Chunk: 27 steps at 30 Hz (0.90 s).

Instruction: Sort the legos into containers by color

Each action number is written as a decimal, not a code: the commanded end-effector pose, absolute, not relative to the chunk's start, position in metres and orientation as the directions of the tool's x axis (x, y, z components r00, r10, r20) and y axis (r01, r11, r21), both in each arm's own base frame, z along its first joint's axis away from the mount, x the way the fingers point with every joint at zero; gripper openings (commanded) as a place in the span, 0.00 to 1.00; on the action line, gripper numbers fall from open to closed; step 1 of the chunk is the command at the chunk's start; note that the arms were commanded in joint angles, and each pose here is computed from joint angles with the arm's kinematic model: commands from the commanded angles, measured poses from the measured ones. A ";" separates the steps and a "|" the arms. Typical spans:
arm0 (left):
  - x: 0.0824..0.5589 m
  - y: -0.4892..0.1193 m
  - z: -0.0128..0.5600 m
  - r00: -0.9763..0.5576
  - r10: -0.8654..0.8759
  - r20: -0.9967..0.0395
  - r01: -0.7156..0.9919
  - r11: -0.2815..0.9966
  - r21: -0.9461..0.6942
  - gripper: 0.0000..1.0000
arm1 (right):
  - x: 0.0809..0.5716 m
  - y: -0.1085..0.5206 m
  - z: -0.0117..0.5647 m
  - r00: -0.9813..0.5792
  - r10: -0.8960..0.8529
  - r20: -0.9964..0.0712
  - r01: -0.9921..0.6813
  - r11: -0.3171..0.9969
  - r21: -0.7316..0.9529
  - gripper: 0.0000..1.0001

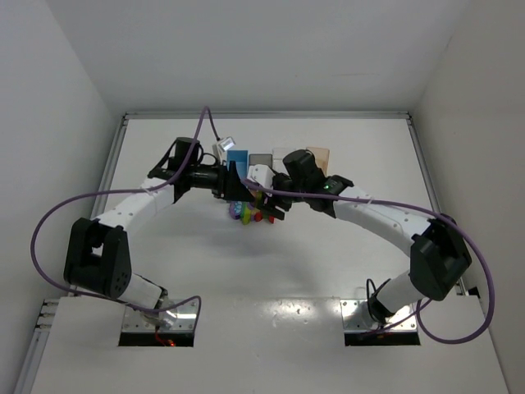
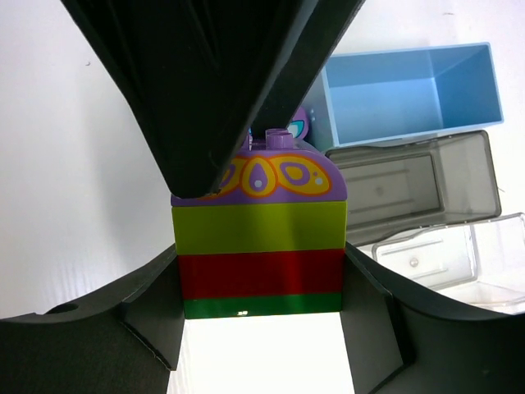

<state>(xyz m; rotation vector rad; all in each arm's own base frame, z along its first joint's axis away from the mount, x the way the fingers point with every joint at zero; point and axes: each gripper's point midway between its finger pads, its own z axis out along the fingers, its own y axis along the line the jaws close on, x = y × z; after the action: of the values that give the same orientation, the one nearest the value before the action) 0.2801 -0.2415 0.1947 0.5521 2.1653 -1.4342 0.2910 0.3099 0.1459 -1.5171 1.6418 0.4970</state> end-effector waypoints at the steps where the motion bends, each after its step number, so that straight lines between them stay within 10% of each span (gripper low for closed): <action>1: 0.287 -0.242 0.200 -0.795 0.050 -0.604 0.579 0.359 -0.732 0.66 | 0.305 0.326 0.180 0.153 -0.573 -0.805 -0.923 0.208 -0.324 0.06; 16: 0.291 -0.243 0.195 -0.793 0.045 -0.607 0.580 0.357 -0.732 0.47 | 0.299 0.326 0.182 0.158 -0.572 -0.805 -0.925 0.200 -0.324 0.06; 27: 0.296 -0.219 0.190 -0.803 -0.031 -0.596 0.534 0.408 -0.740 0.00 | 0.305 0.303 0.165 0.131 -0.616 -0.777 -0.891 0.270 -0.364 0.03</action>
<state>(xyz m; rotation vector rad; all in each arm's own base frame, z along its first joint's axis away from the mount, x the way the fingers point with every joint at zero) 0.2898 -0.2349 0.1820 0.4537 2.1949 -1.4481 0.2965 0.3111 0.1447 -1.5076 1.6174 0.4179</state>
